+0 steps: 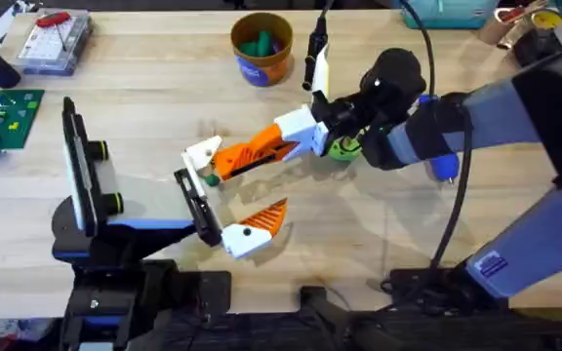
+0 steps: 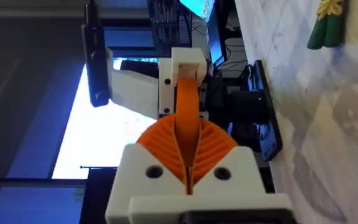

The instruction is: Pick up the gripper from the table and insert it into the empty holder that is missing its gripper. Then pick up a screw, insert it into the mounting hole, and use the screwdriver to tighten it. Finally, clean up the table by picking up the vegetable and placing it into the bucket.

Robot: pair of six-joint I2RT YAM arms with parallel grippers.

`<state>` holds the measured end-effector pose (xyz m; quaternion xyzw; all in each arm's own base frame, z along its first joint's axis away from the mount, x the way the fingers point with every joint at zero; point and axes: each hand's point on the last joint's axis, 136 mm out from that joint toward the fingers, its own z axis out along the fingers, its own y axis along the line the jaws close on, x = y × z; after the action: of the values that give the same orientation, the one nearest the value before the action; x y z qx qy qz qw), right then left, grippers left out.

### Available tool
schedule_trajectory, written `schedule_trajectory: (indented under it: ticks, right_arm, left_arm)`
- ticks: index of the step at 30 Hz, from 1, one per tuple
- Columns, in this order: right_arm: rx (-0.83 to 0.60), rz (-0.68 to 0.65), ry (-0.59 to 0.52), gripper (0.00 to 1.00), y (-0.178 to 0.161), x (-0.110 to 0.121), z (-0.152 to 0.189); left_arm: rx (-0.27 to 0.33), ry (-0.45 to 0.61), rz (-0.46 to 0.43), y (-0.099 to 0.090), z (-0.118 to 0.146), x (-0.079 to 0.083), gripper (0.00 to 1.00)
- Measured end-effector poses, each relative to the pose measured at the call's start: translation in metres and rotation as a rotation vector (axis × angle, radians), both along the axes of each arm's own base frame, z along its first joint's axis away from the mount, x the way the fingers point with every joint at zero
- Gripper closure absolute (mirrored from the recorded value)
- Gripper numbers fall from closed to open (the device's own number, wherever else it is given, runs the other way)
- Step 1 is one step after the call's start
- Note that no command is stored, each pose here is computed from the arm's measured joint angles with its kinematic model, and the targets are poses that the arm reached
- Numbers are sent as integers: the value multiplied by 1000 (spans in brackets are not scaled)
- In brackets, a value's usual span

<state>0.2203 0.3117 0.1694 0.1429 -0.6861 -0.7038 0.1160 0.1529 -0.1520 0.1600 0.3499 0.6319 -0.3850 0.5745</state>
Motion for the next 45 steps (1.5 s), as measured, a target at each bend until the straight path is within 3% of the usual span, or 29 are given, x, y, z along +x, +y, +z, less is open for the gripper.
schedule_trajectory:
  ticks: [9, 40, 45]
  right_arm:
    - [23, -35, -41, 989, 9, 2, 1]
    - [-47, 9, 33, 986, 18, 12, -5]
    - [-4, 25, -61, 989, 19, 12, 1]
  left_arm:
    - [3, -3, 49, 5, 0, 7, 10]
    - [-11, 30, 80, 8, -1, 12, 10]
    - [-12, 31, 79, 8, -1, 12, 10]
